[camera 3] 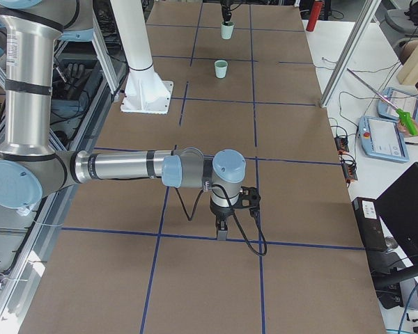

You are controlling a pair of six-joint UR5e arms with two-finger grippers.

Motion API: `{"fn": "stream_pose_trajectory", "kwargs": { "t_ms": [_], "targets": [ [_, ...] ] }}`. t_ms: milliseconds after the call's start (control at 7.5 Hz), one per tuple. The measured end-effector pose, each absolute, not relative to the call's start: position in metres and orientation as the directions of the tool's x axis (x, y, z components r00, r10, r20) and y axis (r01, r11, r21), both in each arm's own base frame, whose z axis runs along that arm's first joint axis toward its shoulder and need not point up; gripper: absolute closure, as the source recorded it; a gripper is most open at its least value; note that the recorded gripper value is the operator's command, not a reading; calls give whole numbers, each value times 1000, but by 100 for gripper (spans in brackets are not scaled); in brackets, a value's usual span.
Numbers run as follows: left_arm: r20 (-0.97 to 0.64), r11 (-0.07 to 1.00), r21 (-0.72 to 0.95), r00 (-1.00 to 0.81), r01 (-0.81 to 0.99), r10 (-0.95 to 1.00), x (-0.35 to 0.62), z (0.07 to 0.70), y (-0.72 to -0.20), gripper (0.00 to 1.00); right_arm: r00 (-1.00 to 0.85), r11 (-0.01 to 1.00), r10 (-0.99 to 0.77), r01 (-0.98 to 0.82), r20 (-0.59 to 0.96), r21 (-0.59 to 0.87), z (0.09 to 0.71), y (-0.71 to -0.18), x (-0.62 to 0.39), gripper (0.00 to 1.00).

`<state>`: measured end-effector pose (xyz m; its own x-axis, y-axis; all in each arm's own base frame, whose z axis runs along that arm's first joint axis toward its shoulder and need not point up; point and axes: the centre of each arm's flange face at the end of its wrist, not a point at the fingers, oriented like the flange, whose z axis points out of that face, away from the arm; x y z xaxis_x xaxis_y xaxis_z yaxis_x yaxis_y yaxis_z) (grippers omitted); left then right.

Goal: Stack cups
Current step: 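Carry the held cup over the other green cup and lower it in, then open the left gripper to release the nested cup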

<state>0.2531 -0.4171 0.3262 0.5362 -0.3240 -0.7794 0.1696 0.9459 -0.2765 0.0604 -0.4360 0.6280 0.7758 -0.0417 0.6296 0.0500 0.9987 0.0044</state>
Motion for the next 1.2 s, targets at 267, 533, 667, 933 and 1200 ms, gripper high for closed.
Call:
{"fn": "stream_pose_trajectory", "kwargs": {
  "t_ms": [267, 533, 667, 933, 1200],
  "targets": [
    [-776, 933, -329, 521, 148, -356, 305, 297, -418, 100, 776, 999, -42, 50, 630, 5, 628, -436, 60, 0],
    [-771, 933, -323, 528, 158, -356, 330, 289, -424, 100, 776, 999, -42, 50, 630, 5, 628, -436, 60, 0],
    [-768, 934, -319, 532, 163, -356, 337, 289, -427, 100, 776, 999, -42, 50, 630, 6, 628, -436, 60, 0],
    [-762, 936, -315, 546, 159, -349, 352, 291, -425, 100, 776, 999, -42, 50, 630, 6, 628, -436, 60, 0],
    [-754, 937, -310, 559, 162, -346, 367, 293, -424, 100, 776, 999, -42, 50, 630, 5, 628, -436, 60, 0]
  ]
}}
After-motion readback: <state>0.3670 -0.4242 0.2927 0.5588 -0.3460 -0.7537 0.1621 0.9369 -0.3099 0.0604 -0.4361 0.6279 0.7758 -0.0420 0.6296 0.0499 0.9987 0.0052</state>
